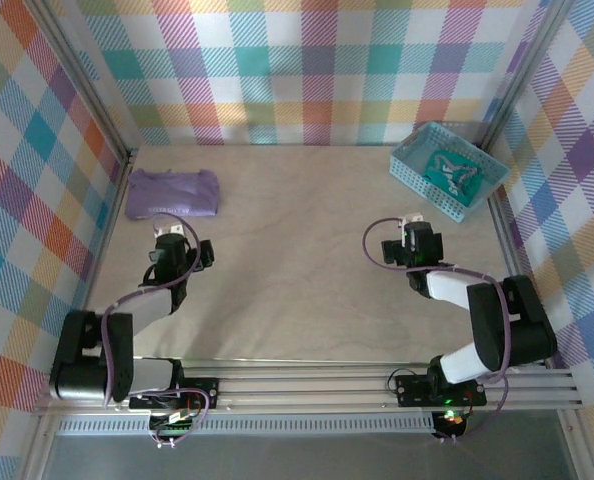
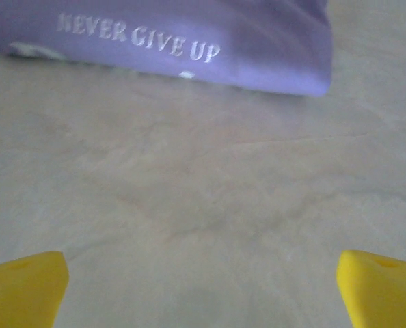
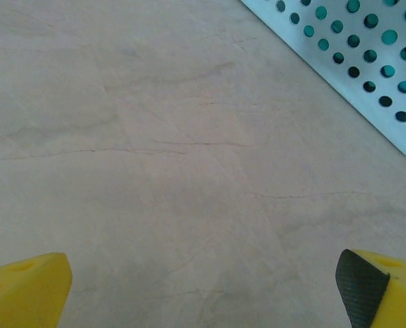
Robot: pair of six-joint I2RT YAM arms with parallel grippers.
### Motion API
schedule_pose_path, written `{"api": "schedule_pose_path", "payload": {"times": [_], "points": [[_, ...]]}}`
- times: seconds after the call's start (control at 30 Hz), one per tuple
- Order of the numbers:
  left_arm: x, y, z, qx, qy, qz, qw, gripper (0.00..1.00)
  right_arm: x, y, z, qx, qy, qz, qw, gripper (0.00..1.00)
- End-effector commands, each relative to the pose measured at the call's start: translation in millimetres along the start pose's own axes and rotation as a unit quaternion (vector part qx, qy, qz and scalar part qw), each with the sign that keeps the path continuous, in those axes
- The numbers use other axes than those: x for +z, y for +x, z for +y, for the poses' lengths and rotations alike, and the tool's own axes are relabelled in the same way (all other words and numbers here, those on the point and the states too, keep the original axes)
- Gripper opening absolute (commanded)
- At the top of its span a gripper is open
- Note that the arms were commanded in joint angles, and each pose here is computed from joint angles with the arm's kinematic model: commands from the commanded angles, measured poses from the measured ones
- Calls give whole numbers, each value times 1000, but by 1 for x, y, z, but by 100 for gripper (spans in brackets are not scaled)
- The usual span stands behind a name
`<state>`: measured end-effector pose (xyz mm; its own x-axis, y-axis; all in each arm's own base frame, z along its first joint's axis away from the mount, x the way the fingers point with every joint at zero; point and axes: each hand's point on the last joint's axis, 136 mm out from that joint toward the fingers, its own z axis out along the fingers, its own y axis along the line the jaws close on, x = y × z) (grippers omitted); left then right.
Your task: Fold the inside-out t-shirt
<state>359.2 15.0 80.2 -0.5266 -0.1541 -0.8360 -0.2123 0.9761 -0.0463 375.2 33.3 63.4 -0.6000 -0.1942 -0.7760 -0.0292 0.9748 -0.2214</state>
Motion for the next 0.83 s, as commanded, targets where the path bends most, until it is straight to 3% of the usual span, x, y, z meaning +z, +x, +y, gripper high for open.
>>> {"api": "schedule_pose_path", "payload": {"times": [0.0, 0.1, 0.23, 0.33, 0.8], "points": [[6, -54, -18, -1, 45, -77, 996, 100, -6, -51, -1, 32, -36, -127, 991, 100], [11, -43, -19, -2, 64, -71, 995, 100, -5, -45, -7, 68, -62, -129, 987, 100], [12, -27, -21, -2, 83, -107, 991, 100, -7, -34, -11, 94, -92, -158, 979, 100], [29, -16, -28, 14, 86, -77, 993, 100, 0, -34, -14, 104, -87, -142, 981, 100], [29, -14, -38, 36, 97, -68, 992, 100, 2, -33, -19, 113, -81, -139, 980, 100]]}}
